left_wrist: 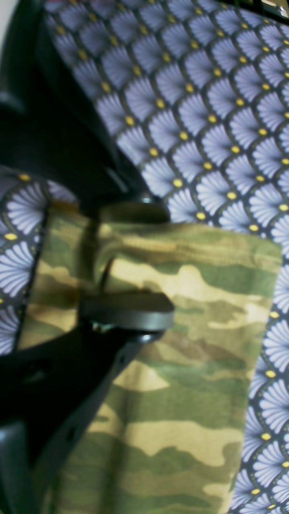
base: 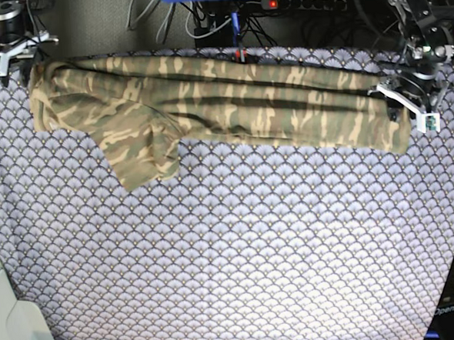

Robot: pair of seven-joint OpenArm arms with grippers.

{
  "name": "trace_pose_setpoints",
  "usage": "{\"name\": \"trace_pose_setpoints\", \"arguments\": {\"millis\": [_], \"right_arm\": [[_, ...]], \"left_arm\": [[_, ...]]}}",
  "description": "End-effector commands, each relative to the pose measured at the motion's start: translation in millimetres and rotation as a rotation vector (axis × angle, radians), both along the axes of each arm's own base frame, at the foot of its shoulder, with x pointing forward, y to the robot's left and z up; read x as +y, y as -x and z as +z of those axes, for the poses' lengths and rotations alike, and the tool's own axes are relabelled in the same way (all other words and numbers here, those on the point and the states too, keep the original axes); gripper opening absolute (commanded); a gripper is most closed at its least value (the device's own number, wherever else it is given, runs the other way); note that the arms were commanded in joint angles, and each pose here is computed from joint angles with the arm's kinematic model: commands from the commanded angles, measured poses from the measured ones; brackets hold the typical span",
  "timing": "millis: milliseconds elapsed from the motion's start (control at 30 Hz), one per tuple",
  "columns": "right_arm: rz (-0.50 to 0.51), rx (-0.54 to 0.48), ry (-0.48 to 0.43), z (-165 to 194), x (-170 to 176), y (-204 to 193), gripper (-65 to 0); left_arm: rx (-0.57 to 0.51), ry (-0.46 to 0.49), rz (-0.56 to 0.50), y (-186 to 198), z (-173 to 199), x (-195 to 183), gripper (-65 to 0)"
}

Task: Fold the T-shirt properly
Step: 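Open the right gripper and raise it off the strip's end, then lower the right gripper onto the strip's end and close on it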

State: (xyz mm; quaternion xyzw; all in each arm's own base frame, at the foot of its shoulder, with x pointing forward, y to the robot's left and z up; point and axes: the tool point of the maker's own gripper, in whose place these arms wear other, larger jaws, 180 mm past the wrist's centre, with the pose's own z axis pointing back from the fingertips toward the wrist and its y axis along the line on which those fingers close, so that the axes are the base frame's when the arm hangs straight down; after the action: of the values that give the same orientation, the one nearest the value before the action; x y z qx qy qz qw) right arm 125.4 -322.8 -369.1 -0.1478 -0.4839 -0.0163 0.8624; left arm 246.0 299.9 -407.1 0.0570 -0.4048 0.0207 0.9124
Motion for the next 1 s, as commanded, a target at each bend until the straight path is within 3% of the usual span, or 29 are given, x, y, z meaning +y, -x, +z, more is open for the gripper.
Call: {"name": "trace_pose_setpoints", "arguments": {"millis": [0, 100, 233, 433, 667, 967], "right_arm": [[0.003, -0.054, 0.036, 17.2, -8.3, -12.0, -39.0], [-0.002, -0.038, 0.056, 21.9, -19.9, -35.0, -38.6], [0.047, -0.017, 0.095, 40.0, -15.2, -80.7, -33.3], [0.17, 0.048, 0.146, 62.2, 18.5, -139.6, -24.1], [0.327, 0.139, 0.145, 59.1, 76.8, -185.7, -23.6], [0.41, 0.252, 0.089, 43.6, 126.7, -212.8, -23.5]], "left_arm": [[-0.011, -0.004, 0.006, -2.7, 2.2, 6.1, -36.6], [0.023, 0.018, 0.02, 4.9, -12.2, 8.6, -36.6], [0.03, 0.014, 0.048, 11.4, -13.6, 18.8, -36.6], [0.037, 0.011, 0.046, 13.2, -13.7, 19.1, -36.6], [0.043, 0.017, 0.049, 14.3, -16.6, 18.5, -36.6], [0.036, 0.012, 0.046, 12.9, -13.8, 19.1, -36.6]]}}
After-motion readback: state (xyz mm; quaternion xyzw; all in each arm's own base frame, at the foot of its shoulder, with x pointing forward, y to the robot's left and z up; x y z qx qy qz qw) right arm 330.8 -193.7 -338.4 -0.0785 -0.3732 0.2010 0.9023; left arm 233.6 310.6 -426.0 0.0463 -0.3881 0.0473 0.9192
